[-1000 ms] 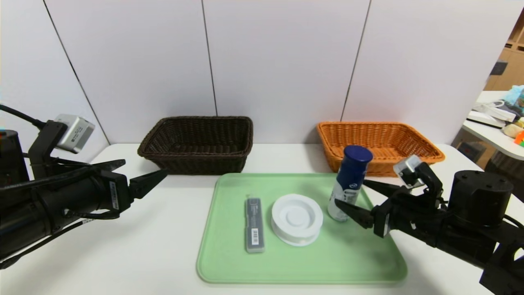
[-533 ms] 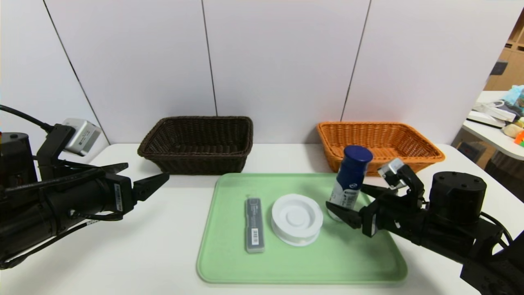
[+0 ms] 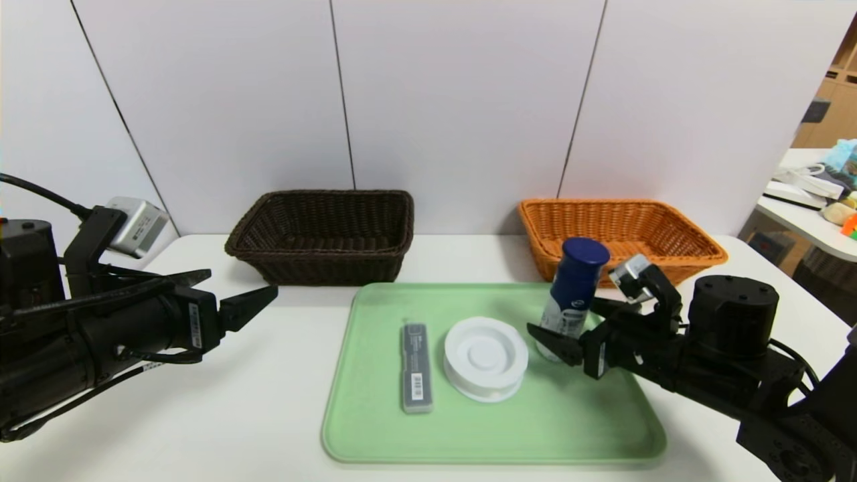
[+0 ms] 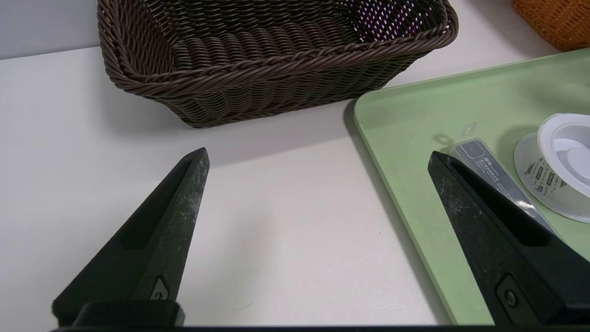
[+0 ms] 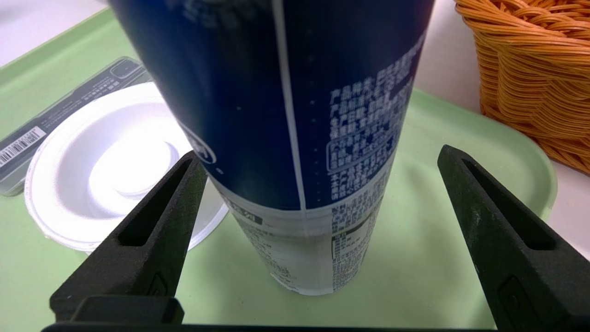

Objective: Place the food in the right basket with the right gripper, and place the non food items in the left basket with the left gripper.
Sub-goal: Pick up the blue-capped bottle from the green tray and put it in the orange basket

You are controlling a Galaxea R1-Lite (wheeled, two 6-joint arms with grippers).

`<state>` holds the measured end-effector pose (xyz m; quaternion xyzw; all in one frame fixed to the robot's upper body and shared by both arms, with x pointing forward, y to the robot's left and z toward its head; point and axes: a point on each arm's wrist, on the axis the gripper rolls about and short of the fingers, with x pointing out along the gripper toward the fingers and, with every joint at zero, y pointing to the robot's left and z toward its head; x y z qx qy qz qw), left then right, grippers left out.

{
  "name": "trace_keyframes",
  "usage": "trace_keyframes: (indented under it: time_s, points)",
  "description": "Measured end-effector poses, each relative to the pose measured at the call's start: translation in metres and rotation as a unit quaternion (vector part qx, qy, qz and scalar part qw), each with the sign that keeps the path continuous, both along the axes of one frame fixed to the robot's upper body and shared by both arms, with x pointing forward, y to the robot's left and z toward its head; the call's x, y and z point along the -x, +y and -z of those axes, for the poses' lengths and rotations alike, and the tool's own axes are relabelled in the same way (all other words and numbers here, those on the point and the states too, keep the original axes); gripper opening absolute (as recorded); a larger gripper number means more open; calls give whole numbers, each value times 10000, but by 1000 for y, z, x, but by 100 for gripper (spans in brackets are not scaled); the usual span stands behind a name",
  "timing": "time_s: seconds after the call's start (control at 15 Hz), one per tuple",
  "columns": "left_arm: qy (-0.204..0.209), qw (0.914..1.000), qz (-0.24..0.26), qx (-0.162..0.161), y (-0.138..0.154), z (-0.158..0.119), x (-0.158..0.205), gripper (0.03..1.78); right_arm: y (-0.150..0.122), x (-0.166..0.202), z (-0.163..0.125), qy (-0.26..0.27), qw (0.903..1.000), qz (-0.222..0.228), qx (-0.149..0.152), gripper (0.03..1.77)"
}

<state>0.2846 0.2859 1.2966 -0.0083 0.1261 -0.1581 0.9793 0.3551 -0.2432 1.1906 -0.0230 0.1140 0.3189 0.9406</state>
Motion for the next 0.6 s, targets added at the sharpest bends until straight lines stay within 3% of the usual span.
trace_keyframes:
  time_s: [0.6]
  points:
    - [44,10000,2,-10,0,2,1,169,3,-8,-5,-157,9999,2,-50,170]
